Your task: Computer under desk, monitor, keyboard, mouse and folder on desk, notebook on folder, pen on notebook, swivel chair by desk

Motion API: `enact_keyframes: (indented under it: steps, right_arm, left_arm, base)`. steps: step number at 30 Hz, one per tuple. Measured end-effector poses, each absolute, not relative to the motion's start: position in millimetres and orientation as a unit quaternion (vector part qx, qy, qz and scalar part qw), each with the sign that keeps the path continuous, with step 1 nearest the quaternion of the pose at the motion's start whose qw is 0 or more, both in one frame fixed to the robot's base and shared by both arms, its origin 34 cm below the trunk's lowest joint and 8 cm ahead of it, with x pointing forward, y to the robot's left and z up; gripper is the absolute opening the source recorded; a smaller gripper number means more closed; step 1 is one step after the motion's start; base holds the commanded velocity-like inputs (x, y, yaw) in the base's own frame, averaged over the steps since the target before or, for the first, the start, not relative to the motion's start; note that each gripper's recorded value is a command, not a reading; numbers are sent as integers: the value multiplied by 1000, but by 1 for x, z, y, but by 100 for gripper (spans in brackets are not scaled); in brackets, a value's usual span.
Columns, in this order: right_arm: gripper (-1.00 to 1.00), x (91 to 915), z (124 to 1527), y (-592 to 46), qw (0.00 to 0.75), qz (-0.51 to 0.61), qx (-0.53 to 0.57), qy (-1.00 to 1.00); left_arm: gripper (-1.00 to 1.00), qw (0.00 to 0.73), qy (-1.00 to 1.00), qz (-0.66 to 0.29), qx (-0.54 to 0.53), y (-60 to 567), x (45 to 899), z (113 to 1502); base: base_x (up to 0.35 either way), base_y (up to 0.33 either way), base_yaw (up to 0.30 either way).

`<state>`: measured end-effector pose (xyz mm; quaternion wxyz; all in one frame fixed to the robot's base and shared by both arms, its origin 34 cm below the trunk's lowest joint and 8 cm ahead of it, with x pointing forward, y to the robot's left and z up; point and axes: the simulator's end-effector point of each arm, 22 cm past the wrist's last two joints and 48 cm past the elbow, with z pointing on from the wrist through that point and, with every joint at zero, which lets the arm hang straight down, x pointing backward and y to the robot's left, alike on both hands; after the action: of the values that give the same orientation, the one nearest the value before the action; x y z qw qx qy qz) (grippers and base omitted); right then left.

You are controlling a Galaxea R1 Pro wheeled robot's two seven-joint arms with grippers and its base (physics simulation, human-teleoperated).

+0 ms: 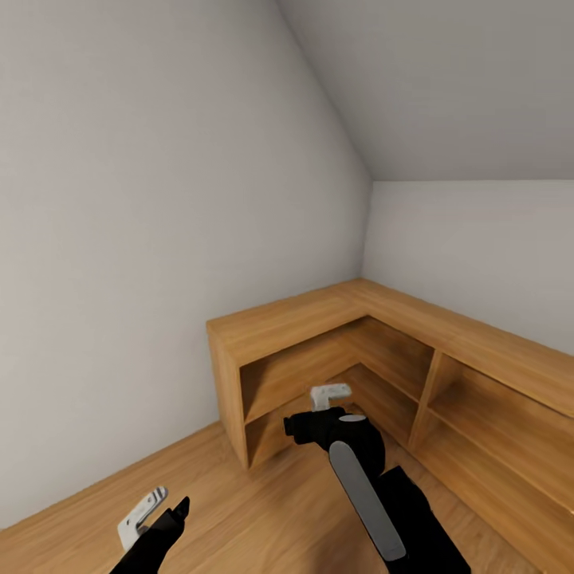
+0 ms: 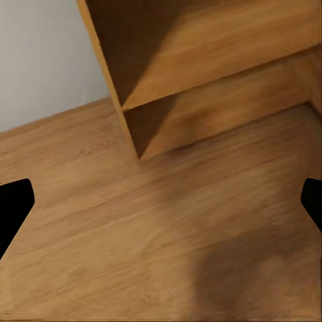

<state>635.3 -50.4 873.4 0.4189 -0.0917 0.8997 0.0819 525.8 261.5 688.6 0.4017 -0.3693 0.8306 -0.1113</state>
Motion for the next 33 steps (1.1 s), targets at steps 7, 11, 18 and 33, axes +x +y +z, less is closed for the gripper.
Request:
enact_keyframes:
  steps: [7, 11, 18, 33]
  right_arm:
    - [100, 598, 811, -75, 362, 70, -76, 926]
    - [100, 565, 766, -102, 324, 50, -70, 942]
    - [100, 515, 700, -204, 311, -26, -50, 949]
    - [100, 391, 558, -290, 273, 14, -100, 957]
  left_arm:
    - [100, 403, 834, -143, -348, 245, 531, 693]
    - [100, 390, 847, -155, -326, 233, 532, 692]
    - [100, 375, 858, -167, -308, 224, 534, 689]
    - [100, 352, 865, -163, -319, 212, 524, 666]
  base:
    - [4, -1, -298]
    - [1, 0, -298]
    - [0, 0, -298]
    - [0, 1, -298]
